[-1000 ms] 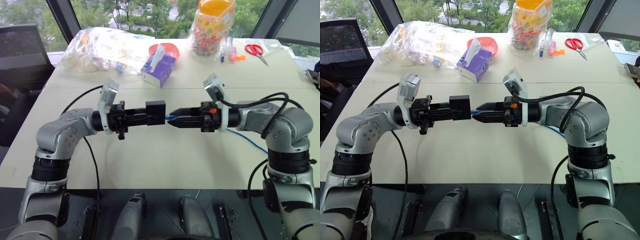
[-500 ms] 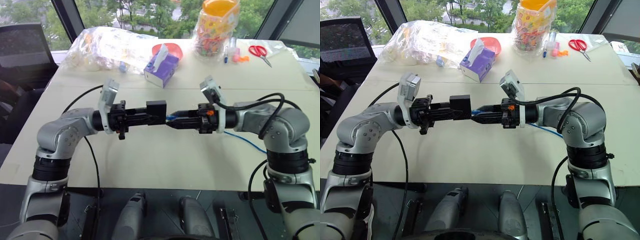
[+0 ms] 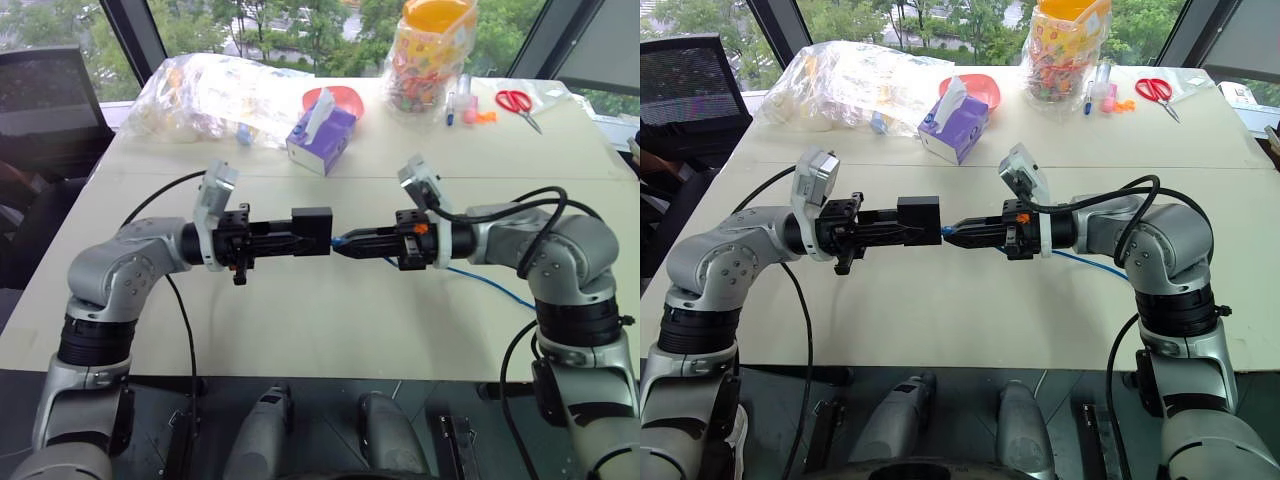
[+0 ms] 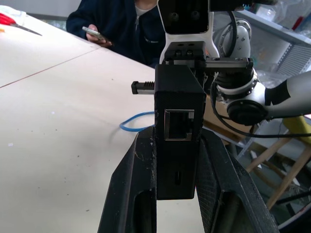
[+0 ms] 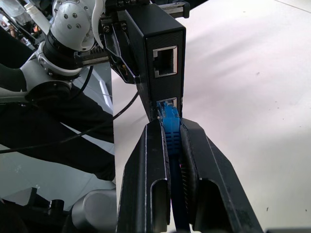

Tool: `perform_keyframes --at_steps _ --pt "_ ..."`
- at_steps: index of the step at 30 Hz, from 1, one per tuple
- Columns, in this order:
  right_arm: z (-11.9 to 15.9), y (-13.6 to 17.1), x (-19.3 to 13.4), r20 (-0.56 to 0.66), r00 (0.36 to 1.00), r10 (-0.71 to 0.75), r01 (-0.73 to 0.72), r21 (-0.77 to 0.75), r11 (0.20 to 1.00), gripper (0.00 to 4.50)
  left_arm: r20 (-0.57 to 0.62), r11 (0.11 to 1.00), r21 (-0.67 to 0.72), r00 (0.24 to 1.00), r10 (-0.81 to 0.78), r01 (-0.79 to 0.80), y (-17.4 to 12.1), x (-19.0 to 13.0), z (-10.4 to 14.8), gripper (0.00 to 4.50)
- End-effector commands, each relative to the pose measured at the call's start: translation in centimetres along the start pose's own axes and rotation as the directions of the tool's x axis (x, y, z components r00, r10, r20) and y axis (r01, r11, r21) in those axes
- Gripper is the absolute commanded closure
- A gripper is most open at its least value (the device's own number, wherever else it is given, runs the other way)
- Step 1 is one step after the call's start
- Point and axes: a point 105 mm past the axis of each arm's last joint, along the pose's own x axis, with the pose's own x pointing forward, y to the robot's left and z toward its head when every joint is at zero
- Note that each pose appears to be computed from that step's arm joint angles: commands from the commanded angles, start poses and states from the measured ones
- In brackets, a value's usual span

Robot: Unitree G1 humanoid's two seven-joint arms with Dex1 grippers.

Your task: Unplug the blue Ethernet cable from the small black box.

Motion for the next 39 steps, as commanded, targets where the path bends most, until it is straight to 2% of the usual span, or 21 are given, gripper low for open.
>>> perform_keyframes --at_steps 1,6,9,12,14,17,19,24,29,33,35,37,39 --pt "-0.2 -1.4 -0.6 -0.021 0.997 -0.079 0.078 -0.050 0.996 4.47 0.024 0.998 0.045 0.999 -0.041 0.040 -1.2 0.4 1.6 4.02" --pt "-2.3 -4.6 -2.3 -0.090 0.974 -0.206 0.199 -0.084 0.976 4.47 0.033 0.996 0.054 0.996 -0.080 0.078 -2.4 0.6 2.6 4.02" --pt "-4.5 -6.3 -3.5 -0.195 0.935 -0.296 0.263 -0.182 0.948 4.47 0.026 0.995 0.052 0.996 -0.085 0.083 -2.6 0.5 2.7 4.02" --pt "-5.7 -7.8 -4.6 -0.245 0.902 -0.356 0.300 -0.239 0.924 4.47 0.020 0.995 0.053 0.996 -0.081 0.080 -2.7 0.3 2.7 4.02" --pt "-5.7 -8.1 -4.9 -0.244 0.900 -0.361 0.303 -0.245 0.921 4.47 0.014 0.995 0.057 0.997 -0.078 0.077 -2.7 0.2 2.7 4.02" --pt "-4.2 -8.1 -5.1 -0.182 0.919 -0.351 0.309 -0.223 0.924 4.47 -0.009 0.996 0.074 0.999 -0.048 0.049 -2.2 -0.1 2.3 4.02" --pt "-4.3 -8.9 -5.6 -0.179 0.901 -0.396 0.349 -0.246 0.904 4.47 -0.019 0.996 0.087 1.000 -0.025 0.026 -1.8 -0.3 2.1 4.02" --pt "-4.3 -13.7 -7.2 -0.100 0.755 -0.648 0.586 -0.341 0.735 4.47 -0.019 0.986 0.132 0.994 0.109 -0.105 0.9 -0.7 1.0 4.02" --pt "-5.0 -18.3 -9.7 -0.074 0.506 -0.859 0.775 -0.397 0.491 4.47 -0.066 0.958 0.148 0.964 0.259 -0.247 4.1 -0.4 -2.5 4.02" --pt "-5.2 -20.2 -11.6 -0.058 0.369 -0.927 0.857 -0.366 0.364 4.47 -0.034 0.908 0.208 0.925 0.379 -0.364 6.8 0.7 -3.7 4.02" --pt "-5.3 -20.7 -12.6 -0.053 0.310 -0.949 0.885 -0.348 0.309 3.65 -0.023 0.894 0.228 0.916 0.401 -0.386 7.7 1.7 -4.5 4.02" --pt "-5.4 -21.0 -13.0 -0.046 0.288 -0.957 0.901 -0.325 0.287 2.89 -0.015 0.892 0.234 0.916 0.401 -0.387 8.1 2.4 -5.0 4.02" --pt "-5.3 -21.1 -13.8 -0.034 0.257 -0.966 0.919 -0.301 0.255 1.77 0.002 0.897 0.224 0.921 0.390 -0.381 8.3 3.4 -5.2 4.02"
